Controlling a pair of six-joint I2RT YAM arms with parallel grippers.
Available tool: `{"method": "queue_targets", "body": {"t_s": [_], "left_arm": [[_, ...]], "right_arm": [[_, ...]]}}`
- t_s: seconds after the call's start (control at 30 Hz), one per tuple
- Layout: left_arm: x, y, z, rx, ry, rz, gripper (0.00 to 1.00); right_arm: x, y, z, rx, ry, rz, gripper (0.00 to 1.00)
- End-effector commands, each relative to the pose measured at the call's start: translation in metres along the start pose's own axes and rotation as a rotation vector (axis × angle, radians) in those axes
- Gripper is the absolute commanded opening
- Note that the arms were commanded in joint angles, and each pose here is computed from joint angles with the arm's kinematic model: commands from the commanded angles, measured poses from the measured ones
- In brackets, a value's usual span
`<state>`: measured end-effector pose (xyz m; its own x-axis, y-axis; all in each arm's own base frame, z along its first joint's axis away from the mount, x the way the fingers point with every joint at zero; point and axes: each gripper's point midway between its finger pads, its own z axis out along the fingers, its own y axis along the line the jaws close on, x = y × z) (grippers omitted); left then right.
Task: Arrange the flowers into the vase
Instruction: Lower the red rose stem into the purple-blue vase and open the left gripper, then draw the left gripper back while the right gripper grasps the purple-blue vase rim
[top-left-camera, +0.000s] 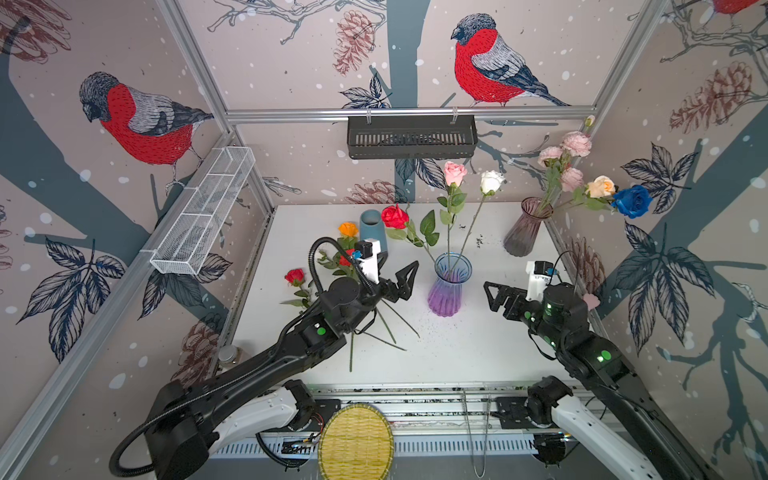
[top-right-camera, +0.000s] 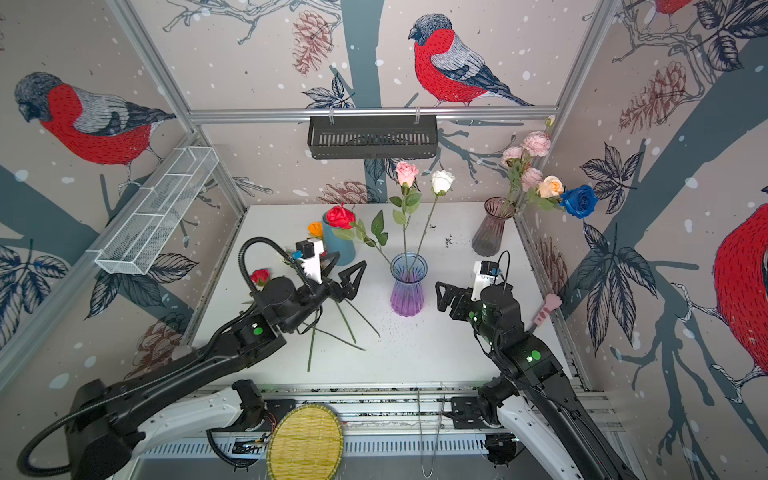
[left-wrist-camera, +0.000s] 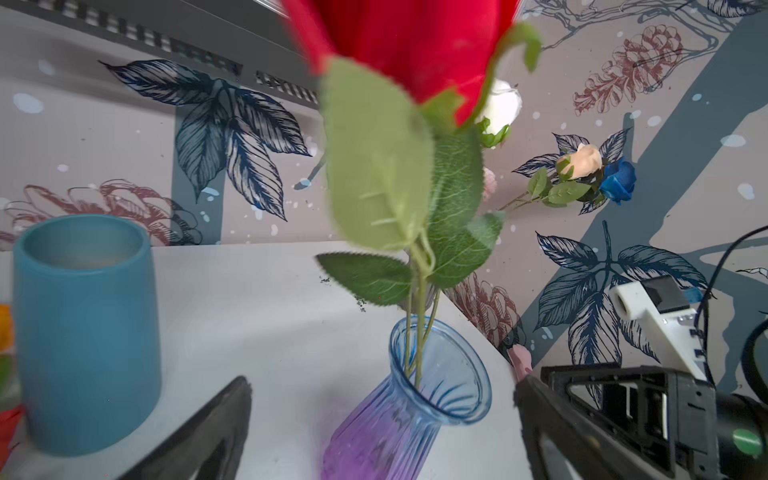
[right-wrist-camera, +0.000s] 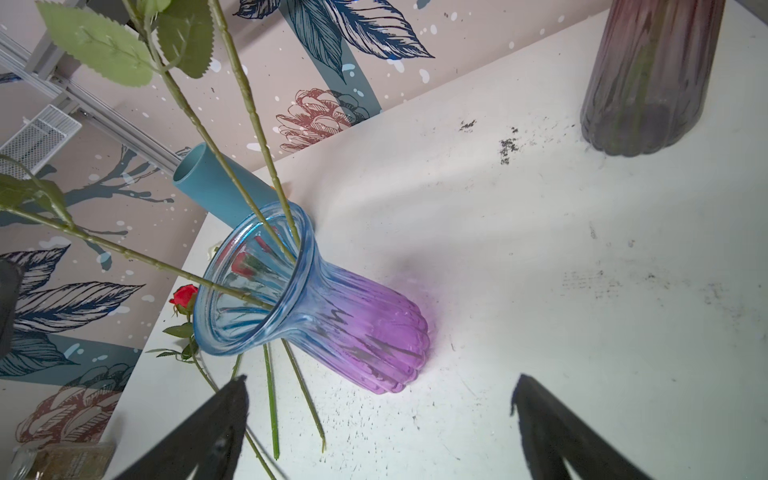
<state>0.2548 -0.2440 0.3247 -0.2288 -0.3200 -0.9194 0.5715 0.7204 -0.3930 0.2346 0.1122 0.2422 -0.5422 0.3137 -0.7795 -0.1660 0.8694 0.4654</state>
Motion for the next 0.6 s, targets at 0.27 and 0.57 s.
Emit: {"method": "queue_targets", "body": {"t_s": [0.27,0.57], "left_arm": [[-0.012,0.059,-0.109,-0.284,0.132,0.169,0.97],[-0.025,0.067,-0.163,-0.27,0.039,0.086,0.98]], "right_arm": [[-0.015,0.121,-0.031,-0.395,-0.057,-0.585,0.86],[0.039,0.173,-0.07,-0.702,-0.03,-1.176,0.78]]}}
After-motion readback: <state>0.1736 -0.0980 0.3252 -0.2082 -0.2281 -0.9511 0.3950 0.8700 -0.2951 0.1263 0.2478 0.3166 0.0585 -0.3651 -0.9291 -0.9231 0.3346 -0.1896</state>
